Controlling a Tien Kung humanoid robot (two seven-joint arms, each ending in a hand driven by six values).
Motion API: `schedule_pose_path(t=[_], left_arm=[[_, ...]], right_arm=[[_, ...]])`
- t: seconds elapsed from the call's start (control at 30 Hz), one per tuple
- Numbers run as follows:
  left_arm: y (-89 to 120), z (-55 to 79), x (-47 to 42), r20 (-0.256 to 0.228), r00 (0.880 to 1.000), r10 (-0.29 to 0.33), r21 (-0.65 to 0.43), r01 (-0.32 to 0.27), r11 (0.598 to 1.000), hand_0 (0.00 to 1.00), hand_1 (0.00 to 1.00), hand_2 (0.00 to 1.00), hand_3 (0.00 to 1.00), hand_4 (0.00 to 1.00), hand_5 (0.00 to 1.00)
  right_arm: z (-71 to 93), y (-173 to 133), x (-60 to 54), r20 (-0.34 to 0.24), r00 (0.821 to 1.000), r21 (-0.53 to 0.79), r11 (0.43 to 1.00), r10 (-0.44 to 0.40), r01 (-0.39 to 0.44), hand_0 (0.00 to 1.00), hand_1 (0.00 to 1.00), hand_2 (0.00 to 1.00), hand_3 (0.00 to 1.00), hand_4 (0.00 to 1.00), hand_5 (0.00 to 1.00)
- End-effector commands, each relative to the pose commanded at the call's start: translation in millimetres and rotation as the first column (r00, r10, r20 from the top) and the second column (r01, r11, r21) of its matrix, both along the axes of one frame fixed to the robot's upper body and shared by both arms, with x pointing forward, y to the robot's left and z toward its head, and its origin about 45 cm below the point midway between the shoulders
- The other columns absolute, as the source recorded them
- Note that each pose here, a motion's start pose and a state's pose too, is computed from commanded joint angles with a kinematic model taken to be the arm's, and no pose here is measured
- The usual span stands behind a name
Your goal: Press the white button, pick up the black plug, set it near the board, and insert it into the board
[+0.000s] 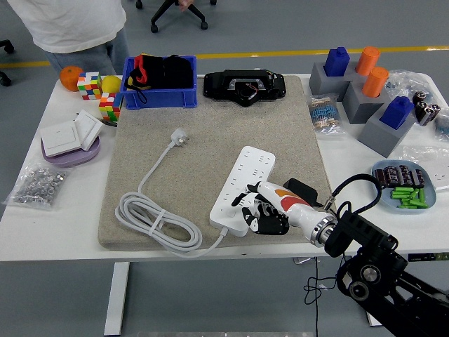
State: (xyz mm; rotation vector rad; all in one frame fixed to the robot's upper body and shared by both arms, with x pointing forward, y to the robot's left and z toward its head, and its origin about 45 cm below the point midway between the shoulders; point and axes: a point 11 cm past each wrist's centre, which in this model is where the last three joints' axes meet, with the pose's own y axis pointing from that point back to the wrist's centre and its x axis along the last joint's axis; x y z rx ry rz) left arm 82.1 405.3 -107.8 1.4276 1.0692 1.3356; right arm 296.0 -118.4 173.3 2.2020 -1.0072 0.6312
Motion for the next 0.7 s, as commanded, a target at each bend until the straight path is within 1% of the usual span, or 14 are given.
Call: schedule_pose_path(t=[0.23, 0.53, 0.7], left_arm=[[2, 0.7, 0.1, -0.004, 1.0, -0.008, 0.004, 0.008, 1.0, 0.708, 0.663, 0.59, 0.682, 0.648, 0.29], [1, 0.4, -0.1, -0.008, 1.0, -0.016, 0.003, 0.016, 1.0, 0.708, 0.663, 0.589, 0.683, 0.649, 0.289], [0, -0.2, -1.7, -0.008, 1.0, -0.009, 0.0, 0.009, 1.0, 0.708, 0.663, 0.59, 0.682, 0.647, 0.29]], right_arm=[[-7.5, 5, 1.8, -0.007, 1.0, -0.028, 0.999, 0.026, -0.026, 0.002, 0.002, 0.096, 0.61, 0.368, 0.002], [-12.2, 17, 12.2, 0.045, 0.997, -0.078, 0.995, 0.059, -0.055, 0.002, 0.002, 0.098, 0.607, 0.347, 0.002], [-17.4, 21, 13.2, 0.049, 0.996, -0.103, 0.992, 0.078, -0.073, 0.002, 0.002, 0.099, 0.601, 0.342, 0.002]])
